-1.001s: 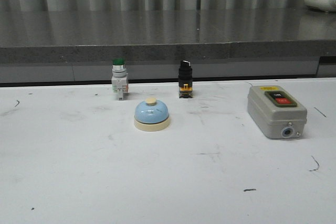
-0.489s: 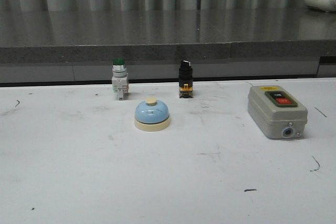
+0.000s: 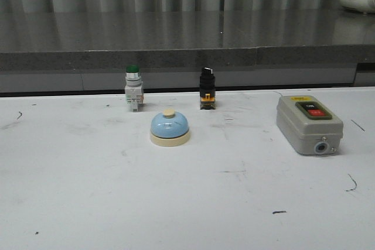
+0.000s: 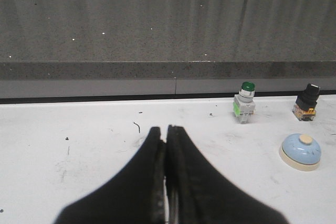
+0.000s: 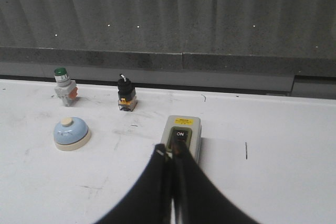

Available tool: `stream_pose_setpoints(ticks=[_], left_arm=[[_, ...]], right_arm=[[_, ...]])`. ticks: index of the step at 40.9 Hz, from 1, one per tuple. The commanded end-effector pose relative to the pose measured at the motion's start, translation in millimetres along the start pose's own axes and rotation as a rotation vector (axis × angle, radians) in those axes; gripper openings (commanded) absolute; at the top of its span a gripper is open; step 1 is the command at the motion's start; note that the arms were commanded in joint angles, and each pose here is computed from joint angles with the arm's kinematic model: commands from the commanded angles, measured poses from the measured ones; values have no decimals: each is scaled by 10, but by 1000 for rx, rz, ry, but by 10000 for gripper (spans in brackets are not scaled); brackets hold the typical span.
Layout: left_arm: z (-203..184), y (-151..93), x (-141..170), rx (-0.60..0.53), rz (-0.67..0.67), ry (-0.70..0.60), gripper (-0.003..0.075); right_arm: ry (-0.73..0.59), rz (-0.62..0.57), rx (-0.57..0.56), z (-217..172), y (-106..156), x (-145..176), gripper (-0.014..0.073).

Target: Place and press bell with both arms

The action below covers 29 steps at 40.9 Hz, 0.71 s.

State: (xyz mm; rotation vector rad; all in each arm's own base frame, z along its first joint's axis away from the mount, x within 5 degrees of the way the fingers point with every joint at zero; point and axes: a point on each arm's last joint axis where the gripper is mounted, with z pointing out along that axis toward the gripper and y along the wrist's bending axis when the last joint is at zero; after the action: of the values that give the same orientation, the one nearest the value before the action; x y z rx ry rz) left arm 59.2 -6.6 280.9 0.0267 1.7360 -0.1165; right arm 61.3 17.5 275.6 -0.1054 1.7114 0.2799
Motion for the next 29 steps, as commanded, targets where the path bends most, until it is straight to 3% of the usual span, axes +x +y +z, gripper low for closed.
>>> stream_pose_setpoints(ticks=[1, 17, 29], left_arm=[[-26, -8, -159, 5, -17, -104, -20], [-23, 0, -106, 2, -18, -132, -20], [-64, 70, 428, -70, -16, -224, -20]], right_arm=[[-102, -8, 11, -19, 1, -155, -62], [-102, -8, 11, -19, 1, -155, -62], [-102, -8, 11, -19, 1, -155, -62]])
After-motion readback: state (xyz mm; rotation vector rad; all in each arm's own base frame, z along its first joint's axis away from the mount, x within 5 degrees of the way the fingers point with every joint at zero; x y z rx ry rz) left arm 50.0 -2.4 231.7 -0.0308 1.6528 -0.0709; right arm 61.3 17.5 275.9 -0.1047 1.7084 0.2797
